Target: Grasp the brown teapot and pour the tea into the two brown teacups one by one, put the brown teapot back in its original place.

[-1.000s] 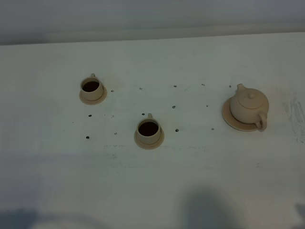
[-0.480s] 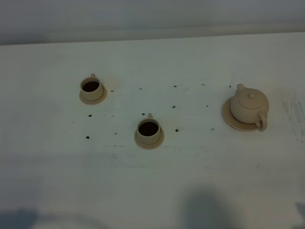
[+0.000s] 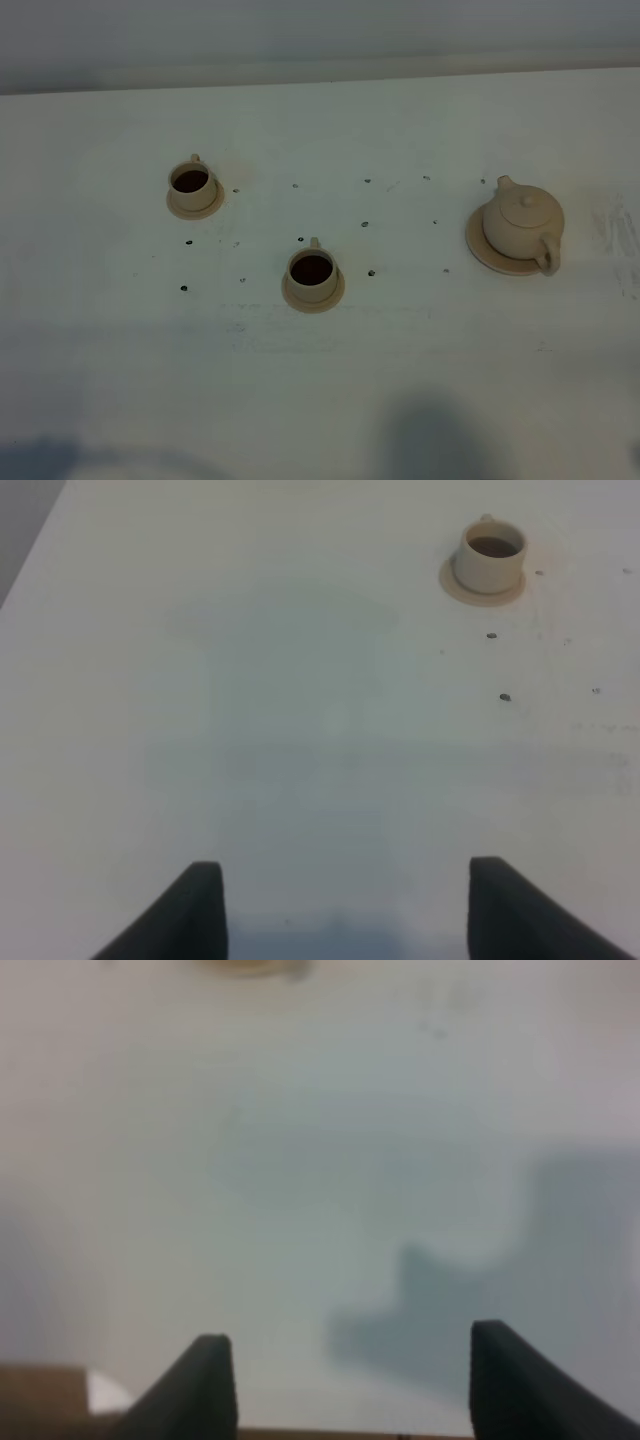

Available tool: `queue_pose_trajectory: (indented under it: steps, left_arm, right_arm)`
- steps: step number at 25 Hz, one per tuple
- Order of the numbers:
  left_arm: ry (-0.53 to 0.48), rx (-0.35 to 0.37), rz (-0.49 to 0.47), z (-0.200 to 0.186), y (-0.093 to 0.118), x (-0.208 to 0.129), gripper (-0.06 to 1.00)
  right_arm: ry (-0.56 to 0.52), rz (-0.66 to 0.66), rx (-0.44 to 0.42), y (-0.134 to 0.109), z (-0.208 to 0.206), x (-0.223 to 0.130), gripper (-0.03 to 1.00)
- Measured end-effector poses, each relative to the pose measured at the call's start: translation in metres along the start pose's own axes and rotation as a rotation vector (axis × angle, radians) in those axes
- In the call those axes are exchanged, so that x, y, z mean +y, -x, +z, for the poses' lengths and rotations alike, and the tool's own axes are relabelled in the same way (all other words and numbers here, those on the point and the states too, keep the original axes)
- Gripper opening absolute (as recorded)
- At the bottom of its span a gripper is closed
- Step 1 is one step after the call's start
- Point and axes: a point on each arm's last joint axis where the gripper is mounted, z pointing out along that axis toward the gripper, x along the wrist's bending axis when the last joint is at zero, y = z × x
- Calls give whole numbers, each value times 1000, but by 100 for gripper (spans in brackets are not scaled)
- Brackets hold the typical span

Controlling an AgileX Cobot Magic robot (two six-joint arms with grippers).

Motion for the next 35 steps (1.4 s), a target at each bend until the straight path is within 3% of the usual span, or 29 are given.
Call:
queue_pose_trajectory:
  steps: [5,16,35]
  left_arm:
    - [0,0,0,0,0,0,52]
    - [0,0,0,0,0,0,52]
    - [0,0,0,0,0,0,52]
  right_arm:
    - [104,76,-76,4,-13,-8,53]
    - [377,76,-116,-2,-42,-36,53]
    - [391,79,-120,-2,-43,-38,53]
